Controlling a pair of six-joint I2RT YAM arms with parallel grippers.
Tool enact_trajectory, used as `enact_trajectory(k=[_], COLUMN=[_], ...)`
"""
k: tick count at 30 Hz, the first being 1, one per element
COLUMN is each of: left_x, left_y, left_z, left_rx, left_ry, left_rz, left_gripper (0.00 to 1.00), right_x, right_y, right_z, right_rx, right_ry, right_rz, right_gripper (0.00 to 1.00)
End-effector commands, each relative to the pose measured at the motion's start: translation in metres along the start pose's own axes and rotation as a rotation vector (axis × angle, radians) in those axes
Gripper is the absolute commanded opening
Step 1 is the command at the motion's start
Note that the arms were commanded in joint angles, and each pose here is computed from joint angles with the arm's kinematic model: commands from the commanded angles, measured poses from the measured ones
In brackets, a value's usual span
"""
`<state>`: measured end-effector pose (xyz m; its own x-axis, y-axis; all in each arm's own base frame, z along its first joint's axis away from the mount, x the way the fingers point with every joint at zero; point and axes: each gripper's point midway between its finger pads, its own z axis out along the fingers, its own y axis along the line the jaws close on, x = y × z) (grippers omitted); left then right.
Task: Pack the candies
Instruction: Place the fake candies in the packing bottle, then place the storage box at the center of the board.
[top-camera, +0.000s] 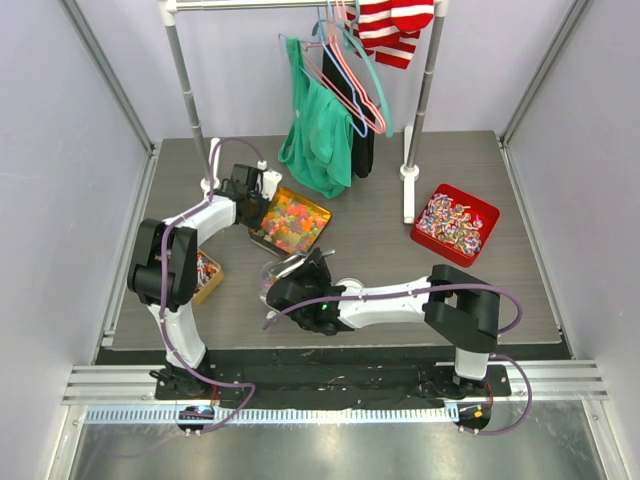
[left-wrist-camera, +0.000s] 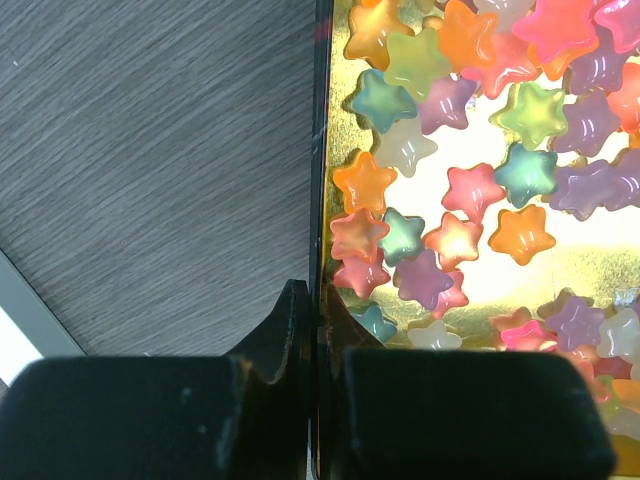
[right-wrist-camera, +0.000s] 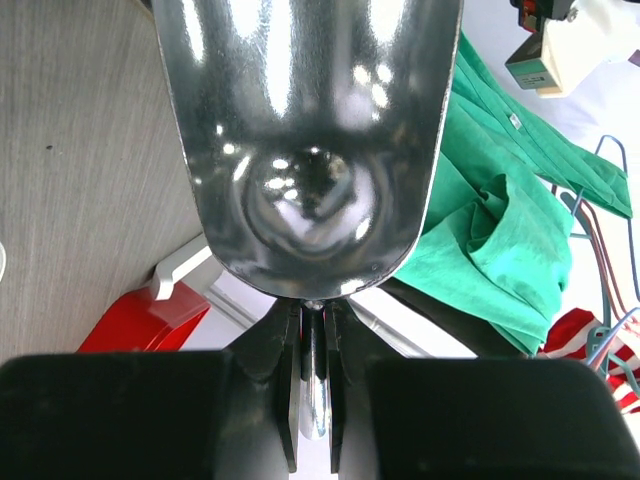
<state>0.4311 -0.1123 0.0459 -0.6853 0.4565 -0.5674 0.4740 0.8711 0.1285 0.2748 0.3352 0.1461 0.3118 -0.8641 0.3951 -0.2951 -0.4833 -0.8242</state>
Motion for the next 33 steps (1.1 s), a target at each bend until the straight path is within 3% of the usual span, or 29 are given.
enact_trajectory(k=[1, 8, 12, 17, 23, 31, 33], left_x=[-0.037, -0.034, -0.034, -0.032, -0.036, -0.044, -0.050], left_y=[0.010, 0.009, 0.009, 0.007, 0.008, 0.016, 0.024], left_z=[-0.003, -0.001, 0.000, 0.004, 0.001, -0.007, -0.016], left_rx=[-0.027, -0.022, -0.015, -0.008, -0.010, -0.034, -0.034], left_ry=[-0.113, -0.105, -0.099, -0.085, -0.093, -0.121, -0.155], left_rz=[-0.002, -0.003, -0.002, -0.008, -0.010, -0.033, -0.082], left_gripper=[0.00, 0.00, 0.00, 0.03, 0.26, 0.32, 0.48], right_x=[0.006, 0.013, 0.017, 0.042, 0.066, 0.072, 0.071], right_y=[-0.019, -0.028, -0.035, -0.036, -0.026, -0.024, -0.019], right_z=[-0.005, -0.004, -0.002, 0.008, 0.025, 0.039, 0.046], right_rx=[0.063, 0.001, -0.105, -0.158, -0.212, -0.200, -0.206], right_ry=[0.030, -0.012, -0.113, -0.131, -0.130, -0.125, -0.107], right_rz=[0.041, 0.171, 0.388, 0.620, 0.777, 0.886, 0.902], right_gripper=[0.01, 0.01, 0.01, 0.01, 0.01, 0.01, 0.01])
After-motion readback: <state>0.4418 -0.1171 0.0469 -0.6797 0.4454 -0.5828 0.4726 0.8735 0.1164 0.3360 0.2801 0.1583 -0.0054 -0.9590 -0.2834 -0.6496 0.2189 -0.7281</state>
